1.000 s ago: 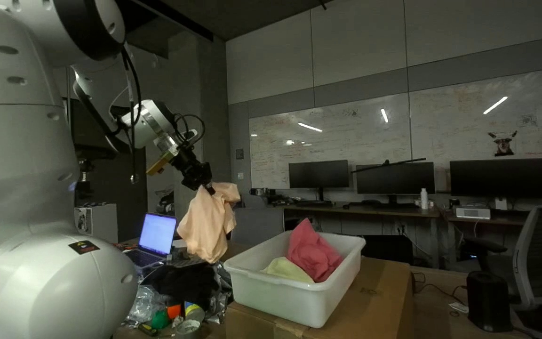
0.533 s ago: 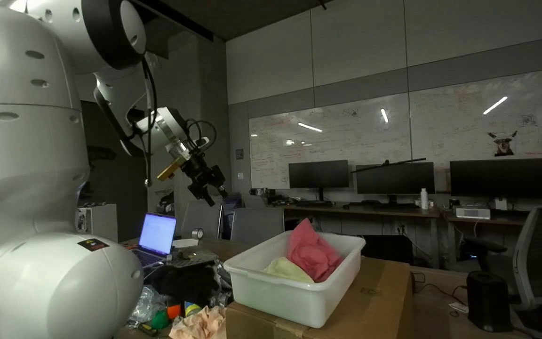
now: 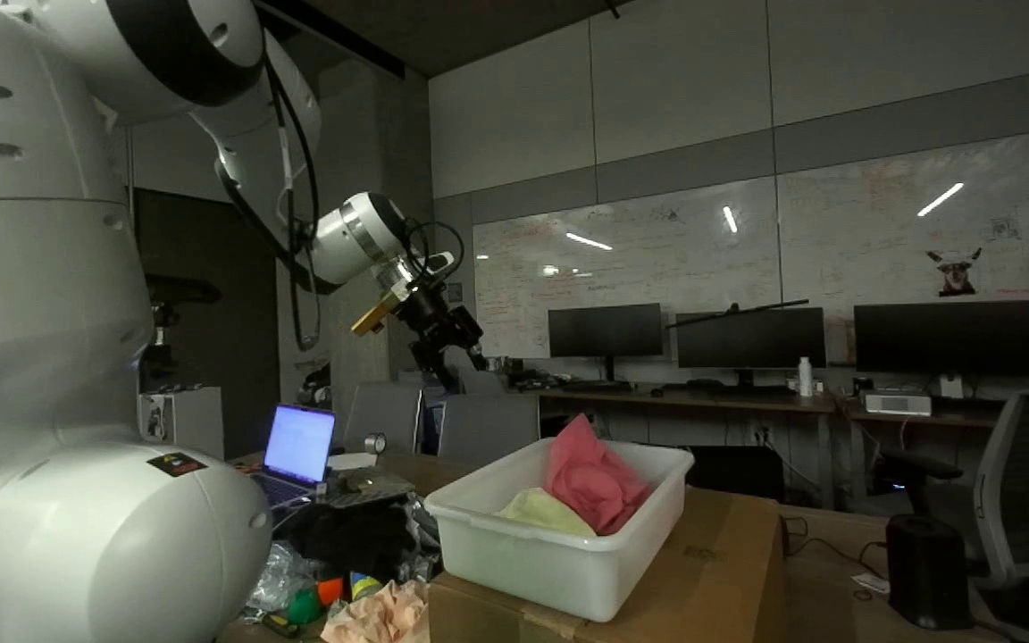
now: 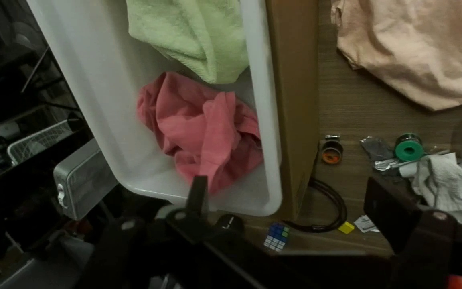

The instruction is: Put the clothes in the plastic box and put them on the table

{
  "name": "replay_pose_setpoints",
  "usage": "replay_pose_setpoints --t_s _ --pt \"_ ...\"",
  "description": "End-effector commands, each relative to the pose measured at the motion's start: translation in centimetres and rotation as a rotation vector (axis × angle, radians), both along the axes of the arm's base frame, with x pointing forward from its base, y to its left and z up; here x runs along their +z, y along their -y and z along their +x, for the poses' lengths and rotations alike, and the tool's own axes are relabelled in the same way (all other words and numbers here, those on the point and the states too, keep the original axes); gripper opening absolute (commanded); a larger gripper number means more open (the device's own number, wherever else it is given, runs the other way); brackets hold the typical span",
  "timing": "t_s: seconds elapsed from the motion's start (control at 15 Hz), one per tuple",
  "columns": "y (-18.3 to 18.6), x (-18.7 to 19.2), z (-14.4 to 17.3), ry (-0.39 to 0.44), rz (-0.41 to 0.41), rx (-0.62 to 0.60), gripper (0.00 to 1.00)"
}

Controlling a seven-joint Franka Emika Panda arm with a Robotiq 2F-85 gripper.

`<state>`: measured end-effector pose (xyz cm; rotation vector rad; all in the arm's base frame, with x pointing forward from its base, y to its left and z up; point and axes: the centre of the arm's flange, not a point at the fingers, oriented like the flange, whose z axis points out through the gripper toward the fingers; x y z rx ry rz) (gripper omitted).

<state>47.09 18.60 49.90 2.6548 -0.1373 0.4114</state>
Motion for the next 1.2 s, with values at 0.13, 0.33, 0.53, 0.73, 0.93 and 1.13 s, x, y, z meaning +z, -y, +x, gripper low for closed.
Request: replay_pose_setpoints --t_s 0.13,0.33,0.53,0.73,0.93,1.13 --pt "10.4 0.2 1.1 0.015 0.148 -0.159 1.0" --pt "15.1 -1.4 2.6 -0.012 0.218 -0.242 1.0" --pt "18.4 -3.9 3.4 -0.069 0.277 -0.309 1.0" --pt "20.3 -6.6 3.8 -0.159 0.332 -0.348 1.0" --pt "21.1 -8.9 3.8 -0.289 0.335 -0.326 1.0" --pt "21.1 -10.2 3.1 -0.42 0.33 -0.258 1.0"
